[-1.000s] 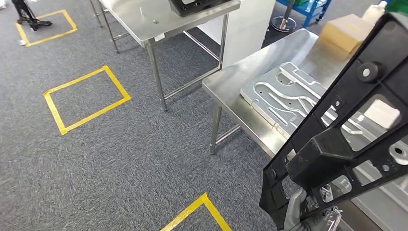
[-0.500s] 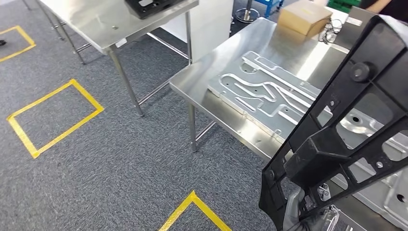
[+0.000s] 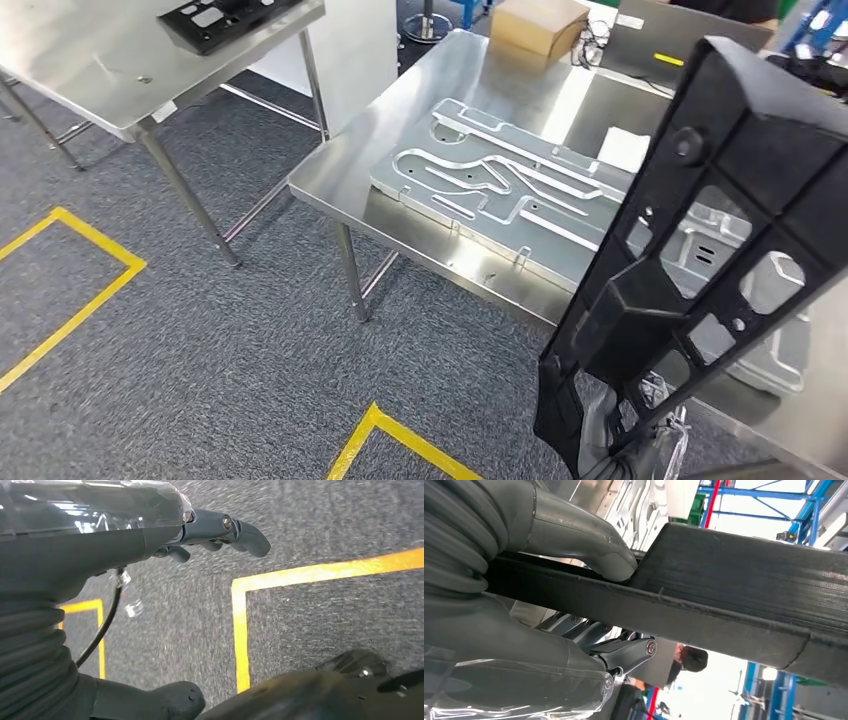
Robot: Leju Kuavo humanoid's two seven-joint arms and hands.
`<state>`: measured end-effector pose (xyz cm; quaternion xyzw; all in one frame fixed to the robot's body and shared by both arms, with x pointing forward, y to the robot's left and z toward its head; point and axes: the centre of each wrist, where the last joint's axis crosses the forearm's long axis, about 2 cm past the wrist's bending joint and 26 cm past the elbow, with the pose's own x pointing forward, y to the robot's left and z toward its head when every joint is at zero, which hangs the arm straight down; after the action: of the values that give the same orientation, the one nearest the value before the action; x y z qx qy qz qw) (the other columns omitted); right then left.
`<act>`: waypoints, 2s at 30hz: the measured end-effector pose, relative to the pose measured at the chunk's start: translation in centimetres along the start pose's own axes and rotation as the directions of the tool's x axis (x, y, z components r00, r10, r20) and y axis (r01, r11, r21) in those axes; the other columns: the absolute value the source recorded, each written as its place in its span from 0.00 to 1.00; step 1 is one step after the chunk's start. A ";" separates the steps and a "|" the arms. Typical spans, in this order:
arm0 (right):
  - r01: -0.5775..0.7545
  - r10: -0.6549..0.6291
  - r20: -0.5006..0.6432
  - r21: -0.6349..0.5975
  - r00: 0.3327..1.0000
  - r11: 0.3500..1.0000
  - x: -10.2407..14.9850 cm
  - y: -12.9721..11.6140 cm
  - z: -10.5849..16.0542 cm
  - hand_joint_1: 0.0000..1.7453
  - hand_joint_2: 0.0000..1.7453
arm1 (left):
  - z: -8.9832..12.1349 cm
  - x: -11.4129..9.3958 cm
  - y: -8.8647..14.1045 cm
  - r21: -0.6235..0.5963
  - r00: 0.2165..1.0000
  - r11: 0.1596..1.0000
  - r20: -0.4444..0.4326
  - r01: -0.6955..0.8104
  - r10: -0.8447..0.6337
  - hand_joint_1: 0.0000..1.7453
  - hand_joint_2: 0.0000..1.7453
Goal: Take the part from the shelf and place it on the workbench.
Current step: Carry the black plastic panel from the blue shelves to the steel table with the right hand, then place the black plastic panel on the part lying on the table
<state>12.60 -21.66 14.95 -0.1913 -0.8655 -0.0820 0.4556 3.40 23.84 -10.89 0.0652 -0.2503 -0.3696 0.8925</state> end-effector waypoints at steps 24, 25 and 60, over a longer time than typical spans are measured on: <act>0.009 -0.009 -0.018 -0.005 1.000 1.000 -0.4 -0.2 -0.3 1.00 1.00 | 0.1 0.1 -0.3 0.000 0.999 0.999 -0.010 0.037 -0.037 0.00 1.00; 0.009 -0.009 -0.018 -0.005 1.000 1.000 -0.4 -0.2 -0.3 1.00 1.00 | 0.1 0.2 -0.3 0.000 0.999 0.999 -0.010 0.037 -0.037 0.00 1.00; -0.008 0.011 -0.067 0.041 0.998 0.999 -1.2 0.7 0.6 1.00 1.00 | 0.1 -0.7 0.3 -0.034 0.966 0.969 -0.088 -0.246 0.242 0.00 1.00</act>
<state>13.02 -21.13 13.61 -0.1832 -0.8504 -0.0685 0.4884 3.09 24.56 -11.05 0.0295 -0.2106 -0.2592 0.9421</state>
